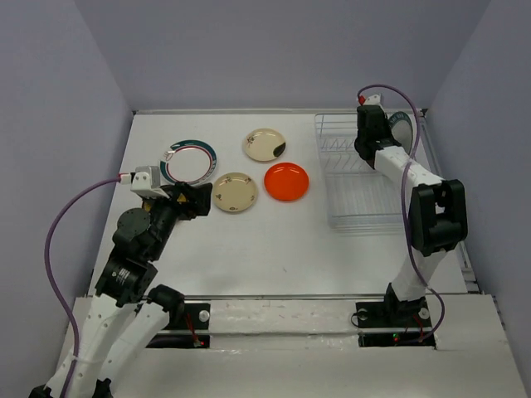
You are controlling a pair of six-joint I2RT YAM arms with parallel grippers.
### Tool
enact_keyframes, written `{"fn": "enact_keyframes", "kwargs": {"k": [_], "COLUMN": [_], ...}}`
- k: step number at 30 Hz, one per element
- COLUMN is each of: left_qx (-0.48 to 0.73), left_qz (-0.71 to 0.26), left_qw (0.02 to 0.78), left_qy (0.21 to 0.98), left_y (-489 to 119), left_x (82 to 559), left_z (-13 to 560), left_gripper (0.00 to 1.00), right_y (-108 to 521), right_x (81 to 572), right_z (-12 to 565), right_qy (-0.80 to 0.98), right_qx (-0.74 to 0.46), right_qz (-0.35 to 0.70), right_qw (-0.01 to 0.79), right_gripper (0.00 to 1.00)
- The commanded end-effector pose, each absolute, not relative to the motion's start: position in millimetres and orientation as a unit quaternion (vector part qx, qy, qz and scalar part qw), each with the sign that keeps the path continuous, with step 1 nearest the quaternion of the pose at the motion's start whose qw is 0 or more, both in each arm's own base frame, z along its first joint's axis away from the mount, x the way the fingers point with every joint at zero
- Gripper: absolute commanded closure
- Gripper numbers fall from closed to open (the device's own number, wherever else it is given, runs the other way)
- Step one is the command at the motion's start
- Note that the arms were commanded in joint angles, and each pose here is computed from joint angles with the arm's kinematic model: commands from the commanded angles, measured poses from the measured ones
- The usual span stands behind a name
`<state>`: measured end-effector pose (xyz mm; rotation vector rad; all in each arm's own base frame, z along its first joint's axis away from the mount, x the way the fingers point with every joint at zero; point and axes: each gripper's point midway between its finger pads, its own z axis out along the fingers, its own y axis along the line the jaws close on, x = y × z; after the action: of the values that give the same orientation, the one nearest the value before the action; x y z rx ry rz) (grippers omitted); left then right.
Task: Load the plates into the dish rack
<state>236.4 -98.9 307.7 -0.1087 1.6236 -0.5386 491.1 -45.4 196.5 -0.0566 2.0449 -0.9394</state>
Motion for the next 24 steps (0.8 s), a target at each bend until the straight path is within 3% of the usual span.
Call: {"fn": "enact_keyframes", "kwargs": {"k": [1,2,3,5,9,15,24], "left_qx": [-0.052,-0.054,-0.057,-0.076,-0.107,-0.161,-0.229], "left_qz": [-0.266,-0.268,-0.265,-0.262,-0.283,-0.264,-0.188], "left_qw": [0.632,0.626,0.617,0.597,0.566,0.534,0.513], "left_qy": [0.726,0.73,0.739,0.754,0.767,0.787,0.806], "left_y": [-115,-117,-117,-119,-128,-126,-105], "left_x": [245,247,248,254,261,277,296], "left_z": [304,302,296,287,271,232,185], "left_gripper": [0.04,0.06,0.07,0.13,0.25,0.28,0.25], "right_y": [-40,-40,-40,-39,-36,0,71], "right_x": [492,492,490,487,474,449,372], "right_z": [197,199,204,210,238,272,307], "right_qy": [0.822,0.822,0.82,0.822,0.818,0.82,0.781], "right_qx": [0.036,0.042,0.049,0.063,0.091,0.106,0.085], "right_qz": [-0.334,-0.33,-0.329,-0.319,-0.287,-0.145,0.115], "right_qw": [0.46,0.462,0.465,0.467,0.49,0.543,0.608], "right_gripper": [0.79,0.72,0.56,0.39,0.26,0.18,0.17]}}
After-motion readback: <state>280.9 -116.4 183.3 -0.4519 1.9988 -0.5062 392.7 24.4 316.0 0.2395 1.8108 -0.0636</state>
